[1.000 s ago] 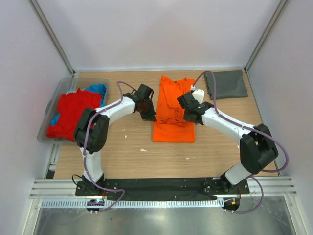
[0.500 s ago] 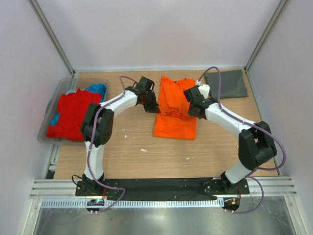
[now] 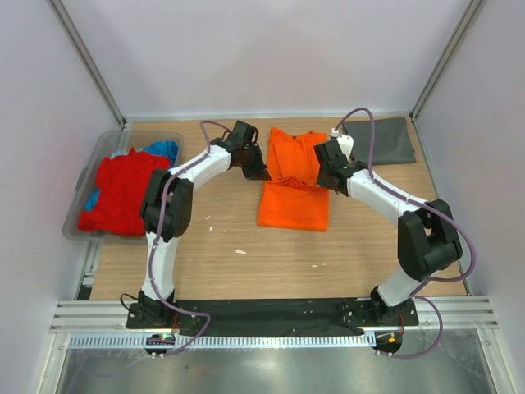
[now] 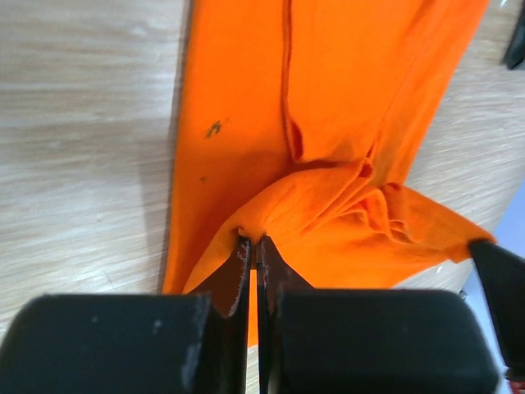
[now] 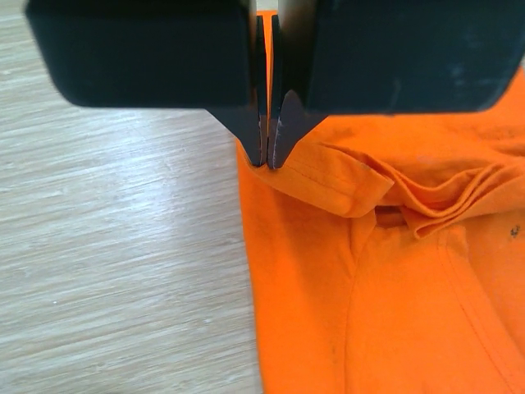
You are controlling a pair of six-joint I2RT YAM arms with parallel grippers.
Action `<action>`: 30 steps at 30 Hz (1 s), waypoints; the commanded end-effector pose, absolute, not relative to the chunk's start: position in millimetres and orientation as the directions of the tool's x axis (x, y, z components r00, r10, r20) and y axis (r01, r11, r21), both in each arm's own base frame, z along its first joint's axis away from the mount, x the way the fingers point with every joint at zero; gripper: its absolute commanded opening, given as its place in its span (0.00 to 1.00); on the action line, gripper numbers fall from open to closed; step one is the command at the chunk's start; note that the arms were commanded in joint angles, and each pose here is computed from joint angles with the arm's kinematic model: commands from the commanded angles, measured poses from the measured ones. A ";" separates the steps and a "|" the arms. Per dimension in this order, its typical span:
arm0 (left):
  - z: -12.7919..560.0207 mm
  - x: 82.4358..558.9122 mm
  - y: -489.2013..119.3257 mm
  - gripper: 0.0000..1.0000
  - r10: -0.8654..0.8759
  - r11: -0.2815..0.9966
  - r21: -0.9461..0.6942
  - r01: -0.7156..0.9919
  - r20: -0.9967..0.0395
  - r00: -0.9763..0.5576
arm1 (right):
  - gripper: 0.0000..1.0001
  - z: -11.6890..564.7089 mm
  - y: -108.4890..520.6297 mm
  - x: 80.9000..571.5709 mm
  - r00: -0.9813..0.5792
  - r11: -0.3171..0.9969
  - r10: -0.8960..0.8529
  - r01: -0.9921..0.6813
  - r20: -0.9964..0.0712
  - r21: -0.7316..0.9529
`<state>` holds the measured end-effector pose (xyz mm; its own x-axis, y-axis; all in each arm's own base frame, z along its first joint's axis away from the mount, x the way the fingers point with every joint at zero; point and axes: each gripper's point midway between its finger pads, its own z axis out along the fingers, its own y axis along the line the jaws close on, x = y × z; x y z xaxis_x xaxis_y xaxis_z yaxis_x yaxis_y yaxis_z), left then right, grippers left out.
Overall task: Fold and stack the t-shirts
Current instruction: Fold the tshirt
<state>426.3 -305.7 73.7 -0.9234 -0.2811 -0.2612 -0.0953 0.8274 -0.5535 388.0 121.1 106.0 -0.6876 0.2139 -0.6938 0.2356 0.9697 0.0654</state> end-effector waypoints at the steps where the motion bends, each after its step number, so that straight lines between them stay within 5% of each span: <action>1: 81.1 446.7 -305.6 0.00 -0.289 0.819 -0.568 -0.077 -0.293 -0.911 | 0.01 114.9 126.2 408.8 -0.653 0.971 0.215 0.220 -0.727 0.089; 16: 71.9 471.3 -299.5 0.02 -0.309 0.819 -0.564 -0.101 -0.287 -0.907 | 0.02 106.3 122.6 430.3 -0.647 0.972 0.204 0.223 -0.735 0.073; 21: 104.5 491.7 -281.1 0.28 -0.289 0.872 -0.487 -0.047 -0.435 -0.853 | 0.30 141.4 128.0 454.1 -0.650 0.982 0.169 0.175 -0.741 0.071; 26: 134.1 488.5 -267.4 0.27 -0.260 0.886 -0.463 0.009 -0.513 -0.818 | 0.24 133.3 137.1 430.7 -0.724 0.984 0.176 0.138 -0.667 0.110; 30: 134.9 461.9 -281.2 0.17 -0.230 0.863 -0.502 0.057 -0.490 -0.841 | 0.15 114.6 144.4 405.6 -0.760 0.977 0.207 0.124 -0.616 0.174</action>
<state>472.9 -273.6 101.9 -0.8646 -0.2651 -0.4269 -0.0351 0.8793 -0.4750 435.2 139.2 127.0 -0.7023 0.2020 -0.6826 0.1508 0.9793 0.1347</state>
